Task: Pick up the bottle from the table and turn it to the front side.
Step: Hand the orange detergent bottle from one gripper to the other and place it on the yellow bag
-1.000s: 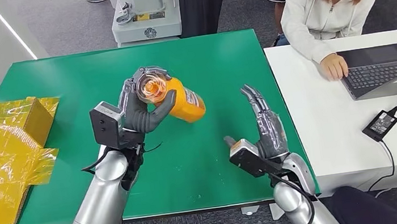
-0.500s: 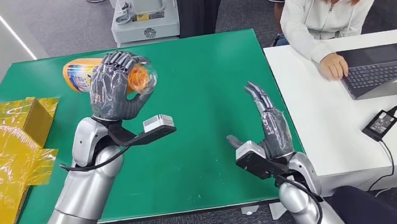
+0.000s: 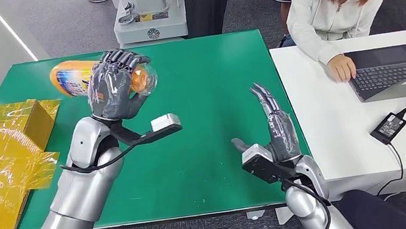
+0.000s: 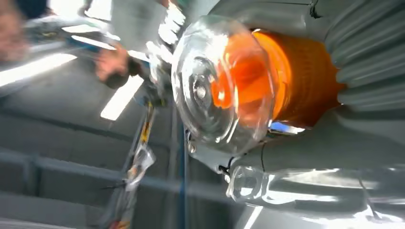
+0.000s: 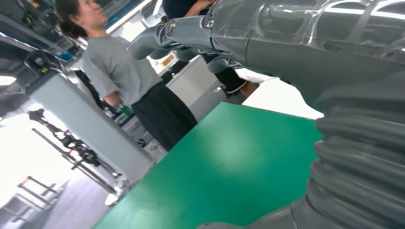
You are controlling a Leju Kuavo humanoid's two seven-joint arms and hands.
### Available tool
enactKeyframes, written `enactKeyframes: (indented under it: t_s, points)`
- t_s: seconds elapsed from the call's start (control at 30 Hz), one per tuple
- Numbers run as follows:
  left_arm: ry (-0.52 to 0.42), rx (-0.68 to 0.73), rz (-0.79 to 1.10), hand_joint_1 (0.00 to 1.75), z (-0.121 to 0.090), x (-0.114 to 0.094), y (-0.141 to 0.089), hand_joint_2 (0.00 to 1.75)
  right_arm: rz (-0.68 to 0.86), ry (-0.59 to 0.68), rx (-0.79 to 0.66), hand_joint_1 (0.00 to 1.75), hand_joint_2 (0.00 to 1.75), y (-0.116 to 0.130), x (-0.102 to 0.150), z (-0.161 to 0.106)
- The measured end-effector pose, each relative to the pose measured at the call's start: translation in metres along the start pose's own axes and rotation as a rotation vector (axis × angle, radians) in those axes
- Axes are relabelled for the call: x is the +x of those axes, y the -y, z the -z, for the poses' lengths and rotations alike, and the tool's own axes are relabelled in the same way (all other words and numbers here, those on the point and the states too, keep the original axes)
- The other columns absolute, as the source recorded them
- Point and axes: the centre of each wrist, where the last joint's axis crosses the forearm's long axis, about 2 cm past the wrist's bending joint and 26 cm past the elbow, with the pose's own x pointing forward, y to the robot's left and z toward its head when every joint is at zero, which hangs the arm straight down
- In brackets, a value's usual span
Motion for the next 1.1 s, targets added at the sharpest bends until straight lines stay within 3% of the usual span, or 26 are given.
enactKeyframes:
  t_s: [0.13, 0.57, 1.1]
  points:
    - [0.111, -0.052, 0.327, 1.75, 0.011, -0.019, 0.002, 1.75, 0.007, 0.010, -0.021, 0.00, 1.75, -0.001, 0.001, 0.000]
    - [0.199, -0.273, 0.621, 1.75, 0.016, -0.088, 0.003, 1.75, 0.009, 0.013, -0.052, 0.00, 1.75, 0.000, 0.000, -0.010]
    - [0.247, -0.389, 0.712, 1.75, 0.017, -0.109, 0.003, 1.75, 0.006, 0.017, -0.068, 0.00, 1.75, 0.001, 0.004, -0.017]
